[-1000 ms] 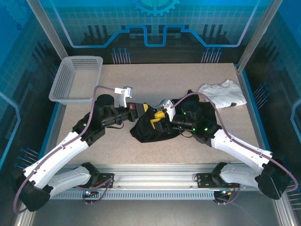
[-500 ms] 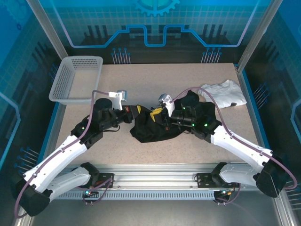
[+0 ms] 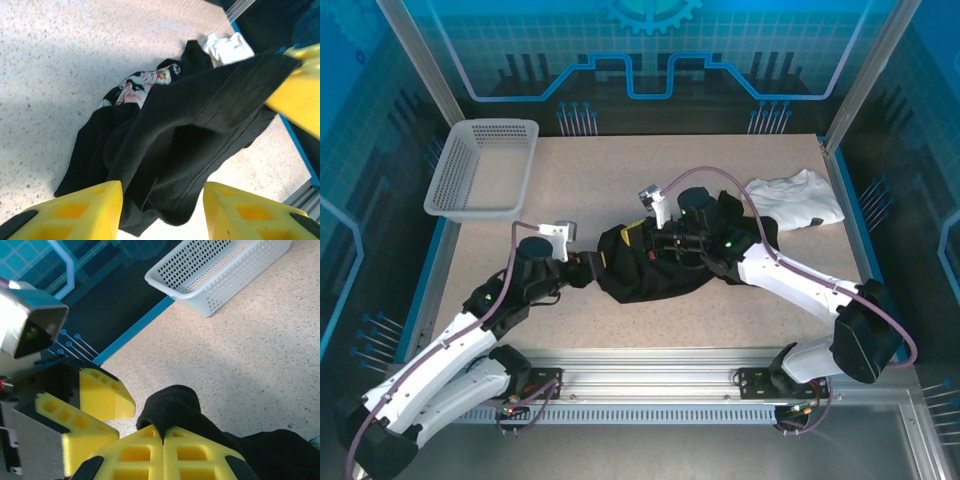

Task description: Fold the inside-out t-shirt

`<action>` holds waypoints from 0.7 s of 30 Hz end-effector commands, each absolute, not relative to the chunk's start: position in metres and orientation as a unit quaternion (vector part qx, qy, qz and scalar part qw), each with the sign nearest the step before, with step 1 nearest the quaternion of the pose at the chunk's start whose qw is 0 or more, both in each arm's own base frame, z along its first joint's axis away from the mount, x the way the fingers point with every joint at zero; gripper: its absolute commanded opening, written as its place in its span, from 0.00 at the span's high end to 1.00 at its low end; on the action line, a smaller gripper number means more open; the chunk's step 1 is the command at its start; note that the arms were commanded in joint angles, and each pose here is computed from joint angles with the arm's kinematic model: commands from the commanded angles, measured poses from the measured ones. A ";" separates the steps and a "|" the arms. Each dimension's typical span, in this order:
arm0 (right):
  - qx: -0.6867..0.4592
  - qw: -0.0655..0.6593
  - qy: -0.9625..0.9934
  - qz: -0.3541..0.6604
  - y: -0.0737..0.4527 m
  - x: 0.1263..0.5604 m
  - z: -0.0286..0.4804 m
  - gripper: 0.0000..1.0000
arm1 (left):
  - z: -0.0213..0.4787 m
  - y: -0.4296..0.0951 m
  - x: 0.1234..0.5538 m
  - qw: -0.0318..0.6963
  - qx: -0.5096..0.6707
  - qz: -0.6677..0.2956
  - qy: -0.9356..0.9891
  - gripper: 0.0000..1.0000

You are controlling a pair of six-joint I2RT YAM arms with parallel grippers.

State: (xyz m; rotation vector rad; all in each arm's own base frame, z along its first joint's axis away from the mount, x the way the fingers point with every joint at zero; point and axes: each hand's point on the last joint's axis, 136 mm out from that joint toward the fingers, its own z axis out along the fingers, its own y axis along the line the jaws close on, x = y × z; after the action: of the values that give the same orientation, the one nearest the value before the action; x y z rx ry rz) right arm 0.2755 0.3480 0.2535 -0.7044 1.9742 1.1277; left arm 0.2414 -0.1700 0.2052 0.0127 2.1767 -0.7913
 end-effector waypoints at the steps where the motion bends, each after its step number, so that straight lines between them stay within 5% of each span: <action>1: -0.269 0.387 0.755 0.457 0.352 0.281 0.278 1.00 | 0.183 -0.175 0.237 0.369 0.027 -0.305 0.877 0.53; 14: -0.265 0.390 0.756 0.455 0.344 0.282 0.279 1.00 | 0.162 -0.189 0.260 0.347 0.034 -0.286 0.892 0.61; 21: -0.253 0.404 0.777 0.412 0.324 0.287 0.275 1.00 | 0.172 -0.192 0.261 0.360 0.048 -0.296 0.884 1.00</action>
State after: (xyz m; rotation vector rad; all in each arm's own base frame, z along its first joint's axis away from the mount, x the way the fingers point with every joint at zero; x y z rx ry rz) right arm 0.2822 0.3415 0.2612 -0.6724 1.9747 1.1101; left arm 0.2549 -0.1882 0.1463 0.0831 2.3673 -0.7341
